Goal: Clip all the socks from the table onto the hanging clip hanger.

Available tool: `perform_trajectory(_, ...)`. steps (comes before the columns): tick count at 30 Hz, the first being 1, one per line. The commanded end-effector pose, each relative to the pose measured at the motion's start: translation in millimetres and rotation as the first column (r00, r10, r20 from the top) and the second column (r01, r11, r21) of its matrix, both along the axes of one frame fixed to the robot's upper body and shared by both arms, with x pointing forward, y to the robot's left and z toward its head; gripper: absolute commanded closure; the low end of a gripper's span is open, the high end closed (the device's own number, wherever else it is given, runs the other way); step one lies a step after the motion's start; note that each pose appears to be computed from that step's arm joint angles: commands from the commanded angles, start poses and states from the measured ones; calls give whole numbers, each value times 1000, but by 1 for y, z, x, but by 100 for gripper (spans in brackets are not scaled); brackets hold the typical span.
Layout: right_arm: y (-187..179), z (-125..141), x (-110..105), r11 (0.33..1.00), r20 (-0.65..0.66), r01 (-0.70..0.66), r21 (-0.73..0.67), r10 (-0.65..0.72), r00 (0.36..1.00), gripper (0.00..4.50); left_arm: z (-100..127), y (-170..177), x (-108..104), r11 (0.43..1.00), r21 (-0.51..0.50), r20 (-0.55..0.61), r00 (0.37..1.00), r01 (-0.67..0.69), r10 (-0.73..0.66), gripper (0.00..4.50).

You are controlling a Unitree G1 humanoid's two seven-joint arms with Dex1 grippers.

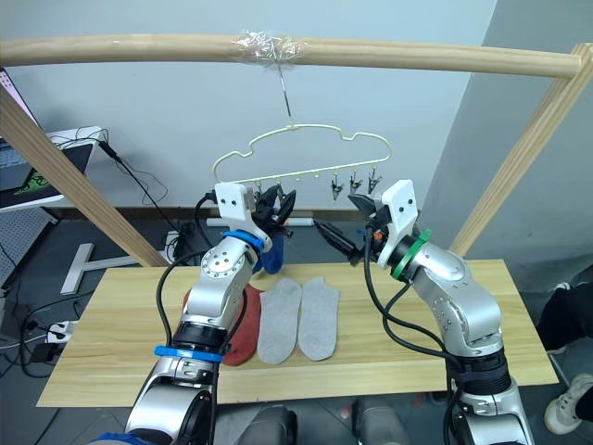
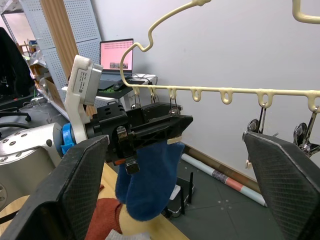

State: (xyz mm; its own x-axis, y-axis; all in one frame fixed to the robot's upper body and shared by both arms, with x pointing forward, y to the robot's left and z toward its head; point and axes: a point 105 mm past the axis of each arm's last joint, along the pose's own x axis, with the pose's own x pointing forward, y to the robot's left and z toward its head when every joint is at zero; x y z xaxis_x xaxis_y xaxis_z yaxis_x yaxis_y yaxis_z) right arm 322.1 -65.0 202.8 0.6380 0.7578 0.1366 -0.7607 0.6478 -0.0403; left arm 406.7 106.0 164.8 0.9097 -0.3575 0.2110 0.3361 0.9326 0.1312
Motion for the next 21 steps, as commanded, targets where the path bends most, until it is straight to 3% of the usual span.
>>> perform_trajectory(1,0,18,-5,1000,65,-15,20,14,998,0,13,-3,0,1000,12,54,999,5,-6,287)
perform_trajectory(21,1,16,-6,1000,64,-22,13,21,998,0,13,-2,-1,1000,10,62,998,2,-3,287)
